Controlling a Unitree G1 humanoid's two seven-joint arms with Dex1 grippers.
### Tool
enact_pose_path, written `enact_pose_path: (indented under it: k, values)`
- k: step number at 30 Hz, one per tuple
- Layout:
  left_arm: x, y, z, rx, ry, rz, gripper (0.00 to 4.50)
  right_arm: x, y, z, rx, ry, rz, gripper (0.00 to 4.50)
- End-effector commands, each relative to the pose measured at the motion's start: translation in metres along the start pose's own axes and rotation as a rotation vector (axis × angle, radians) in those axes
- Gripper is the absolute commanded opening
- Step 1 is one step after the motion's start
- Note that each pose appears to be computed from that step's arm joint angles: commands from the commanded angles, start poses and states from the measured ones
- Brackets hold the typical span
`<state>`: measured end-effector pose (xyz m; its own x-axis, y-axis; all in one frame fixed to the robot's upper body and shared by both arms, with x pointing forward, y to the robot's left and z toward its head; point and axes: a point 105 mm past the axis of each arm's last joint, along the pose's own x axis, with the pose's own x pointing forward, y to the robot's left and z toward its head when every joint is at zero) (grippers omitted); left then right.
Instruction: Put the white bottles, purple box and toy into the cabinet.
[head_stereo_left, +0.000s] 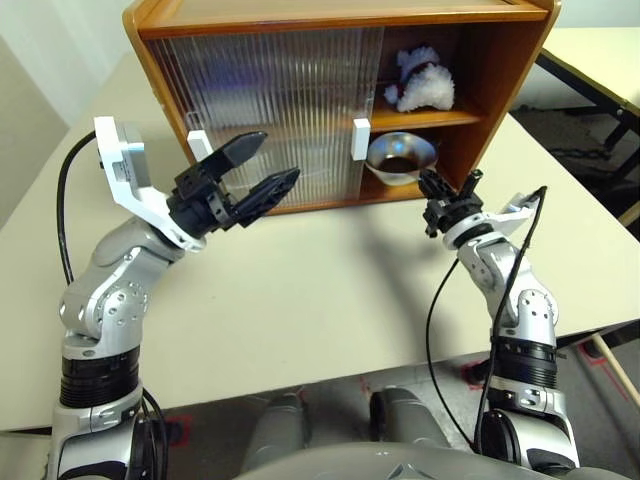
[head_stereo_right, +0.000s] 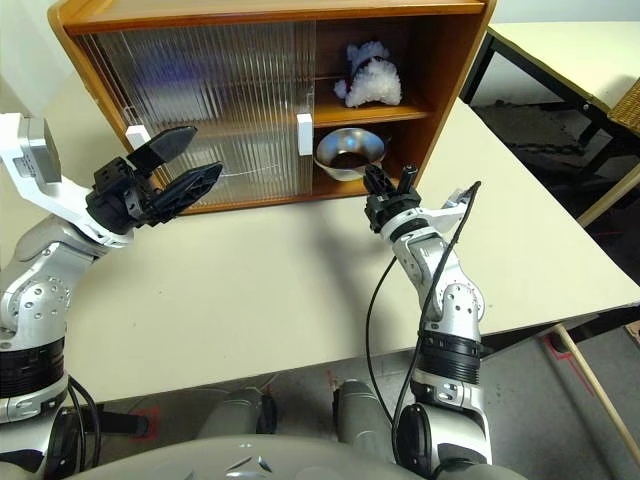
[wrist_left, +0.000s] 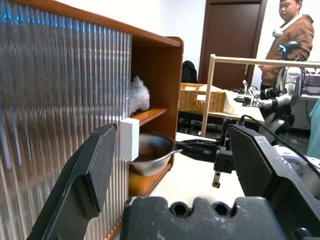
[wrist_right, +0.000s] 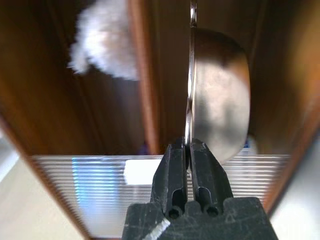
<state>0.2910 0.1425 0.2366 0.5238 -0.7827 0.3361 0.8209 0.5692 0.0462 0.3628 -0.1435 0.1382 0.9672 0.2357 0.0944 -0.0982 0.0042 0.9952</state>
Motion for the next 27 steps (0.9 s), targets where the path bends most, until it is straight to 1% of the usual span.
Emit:
enact_pose_path:
  k: [1,6,9,14,18,27]
  values:
    - [0.001,-0.001,0.006,0.021,-0.001,-0.005,4.5,0.001,-0.003,0.006,-0.001,-0.044,0.007,0.02]
    - [0.0,-0.001,0.007,0.025,0.001,-0.002,4.5,0.006,-0.014,0.01,0.01,-0.073,0.002,0.02]
    - [0.0,0.0,0.008,0.028,0.002,0.001,4.5,0.012,-0.018,0.007,0.01,-0.084,-0.004,0.02]
    - [-0.001,0.001,0.01,0.033,0.004,0.004,4.5,0.018,-0.041,0.01,0.004,-0.108,-0.032,0.02]
    - [-0.002,0.001,0.011,0.038,0.006,0.006,4.5,0.029,-0.052,0.01,0.004,-0.117,-0.035,0.02]
    - [-0.004,0.001,0.012,0.042,0.007,0.012,4.5,0.049,-0.075,0.026,0.005,-0.165,-0.05,0.02]
